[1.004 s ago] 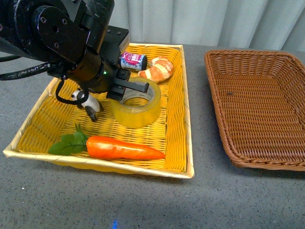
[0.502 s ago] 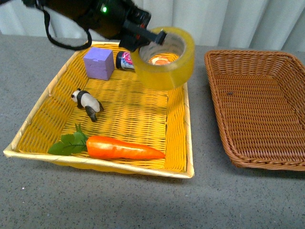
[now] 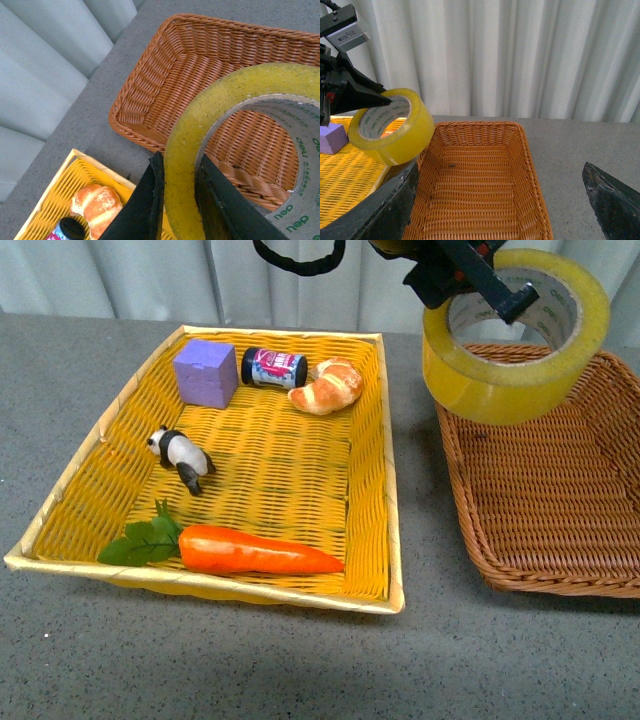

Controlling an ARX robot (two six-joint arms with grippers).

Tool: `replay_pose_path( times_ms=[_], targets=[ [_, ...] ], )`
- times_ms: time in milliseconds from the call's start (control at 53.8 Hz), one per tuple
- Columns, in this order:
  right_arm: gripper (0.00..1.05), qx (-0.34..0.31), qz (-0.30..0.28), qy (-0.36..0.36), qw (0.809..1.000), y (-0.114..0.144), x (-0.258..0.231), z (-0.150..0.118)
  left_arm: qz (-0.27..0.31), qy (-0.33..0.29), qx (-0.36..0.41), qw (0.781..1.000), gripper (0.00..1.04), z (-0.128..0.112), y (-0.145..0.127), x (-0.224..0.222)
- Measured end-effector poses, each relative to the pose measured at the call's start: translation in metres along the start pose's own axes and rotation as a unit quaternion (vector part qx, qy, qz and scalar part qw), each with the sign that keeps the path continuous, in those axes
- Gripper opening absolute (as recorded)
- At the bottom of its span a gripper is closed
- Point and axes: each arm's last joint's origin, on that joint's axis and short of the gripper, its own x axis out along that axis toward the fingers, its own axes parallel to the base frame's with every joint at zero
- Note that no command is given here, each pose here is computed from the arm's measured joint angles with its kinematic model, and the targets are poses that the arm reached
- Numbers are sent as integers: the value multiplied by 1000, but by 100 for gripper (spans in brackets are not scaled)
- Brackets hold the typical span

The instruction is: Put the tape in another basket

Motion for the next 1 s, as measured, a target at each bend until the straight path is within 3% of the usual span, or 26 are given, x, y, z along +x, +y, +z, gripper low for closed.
replay_pose_path(
  times_ms=[297,428,576,688,762,1004],
  targets=[
    [96,-3,2,2,1000,0,0,0,-2,4,24,1000,15,2,-5,2],
    [96,-89,45,90,991,2,8,-3,1,6,25,1000,15,2,-4,2],
    [96,-129,87,87,984,6,28,14,0,6,26,1000,15,2,-4,2],
    [96,-128,99,84,983,8,52,34,0,6,26,1000,15,2,-4,2],
    [96,-112,124,120,979,12,80,44,0,6,26,1000,15,2,-4,2],
    [96,-73,145,180,970,25,141,53,1,6,26,1000,15,2,-4,2]
  ],
)
